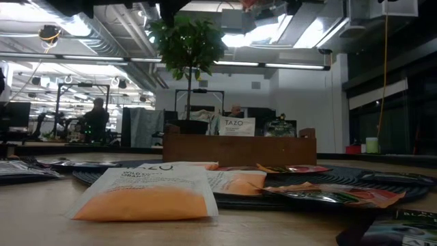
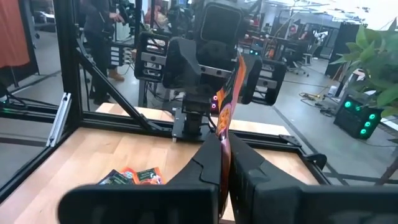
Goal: Pick & Place Tea
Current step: Put the orange tea bag into the left side of the wooden organizer
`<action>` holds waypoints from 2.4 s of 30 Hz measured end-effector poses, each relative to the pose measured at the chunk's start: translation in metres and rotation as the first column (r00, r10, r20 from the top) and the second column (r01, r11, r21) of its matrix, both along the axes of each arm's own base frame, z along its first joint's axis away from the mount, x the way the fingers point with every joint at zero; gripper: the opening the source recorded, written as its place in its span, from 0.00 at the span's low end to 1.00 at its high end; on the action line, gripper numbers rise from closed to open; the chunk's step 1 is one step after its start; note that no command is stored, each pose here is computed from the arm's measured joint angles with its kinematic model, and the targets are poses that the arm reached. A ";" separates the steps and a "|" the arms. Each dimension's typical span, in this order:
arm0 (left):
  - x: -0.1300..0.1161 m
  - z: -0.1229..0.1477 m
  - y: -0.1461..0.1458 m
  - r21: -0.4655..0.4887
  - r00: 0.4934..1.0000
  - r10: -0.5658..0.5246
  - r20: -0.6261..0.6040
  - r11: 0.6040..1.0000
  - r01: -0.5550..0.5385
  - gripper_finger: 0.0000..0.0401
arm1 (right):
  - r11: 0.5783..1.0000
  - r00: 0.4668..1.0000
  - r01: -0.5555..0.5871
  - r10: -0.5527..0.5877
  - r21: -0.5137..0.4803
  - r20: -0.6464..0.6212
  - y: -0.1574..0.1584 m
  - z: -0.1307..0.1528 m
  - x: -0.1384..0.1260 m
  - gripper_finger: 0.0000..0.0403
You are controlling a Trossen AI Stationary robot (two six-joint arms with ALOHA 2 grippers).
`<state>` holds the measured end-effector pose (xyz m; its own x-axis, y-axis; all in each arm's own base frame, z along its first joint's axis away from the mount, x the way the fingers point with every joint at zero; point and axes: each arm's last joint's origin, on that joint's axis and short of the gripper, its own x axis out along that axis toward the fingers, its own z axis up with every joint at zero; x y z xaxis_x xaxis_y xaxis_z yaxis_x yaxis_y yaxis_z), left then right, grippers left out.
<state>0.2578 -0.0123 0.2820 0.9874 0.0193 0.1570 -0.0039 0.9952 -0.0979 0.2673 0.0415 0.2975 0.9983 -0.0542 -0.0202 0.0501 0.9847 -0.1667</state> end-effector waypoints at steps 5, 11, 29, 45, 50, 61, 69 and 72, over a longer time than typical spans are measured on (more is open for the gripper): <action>0.008 -0.009 0.000 -0.032 1.000 0.004 -0.029 0.999 -0.005 0.46 | 1.000 1.000 -0.001 0.001 -0.002 0.005 0.000 0.000 0.000 0.03; 0.030 -0.008 -0.001 -0.018 0.999 0.004 -0.043 1.000 -0.004 0.47 | 1.000 1.000 -0.001 0.001 0.001 0.006 0.000 0.001 0.000 0.03; 0.036 0.003 -0.003 0.020 1.000 -0.017 0.018 1.000 0.017 0.43 | 1.000 1.000 -0.001 0.001 -0.005 0.009 0.000 0.001 0.000 0.03; 0.036 0.003 -0.003 0.097 1.000 -0.006 0.017 0.995 0.005 0.18 | 1.000 1.000 0.000 0.001 -0.029 0.026 0.000 0.003 0.000 0.03; 0.036 0.003 -0.003 0.103 1.000 -0.006 0.017 0.995 0.004 0.07 | 0.999 1.000 0.000 0.001 -0.038 0.025 0.000 0.003 0.000 0.03; 0.036 0.002 -0.003 0.103 1.000 -0.008 0.015 0.995 0.007 0.01 | 0.998 0.999 -0.049 0.049 -0.033 0.018 0.001 0.002 0.000 0.10; 0.035 0.003 -0.003 0.125 1.000 -0.022 0.003 0.992 0.021 0.01 | 0.999 0.999 -0.048 0.048 0.003 0.015 0.001 0.002 0.000 0.25; 0.033 0.003 -0.002 0.133 0.999 -0.018 -0.030 0.991 0.022 0.01 | 1.000 1.000 -0.015 0.014 0.003 0.015 0.001 0.001 0.000 0.36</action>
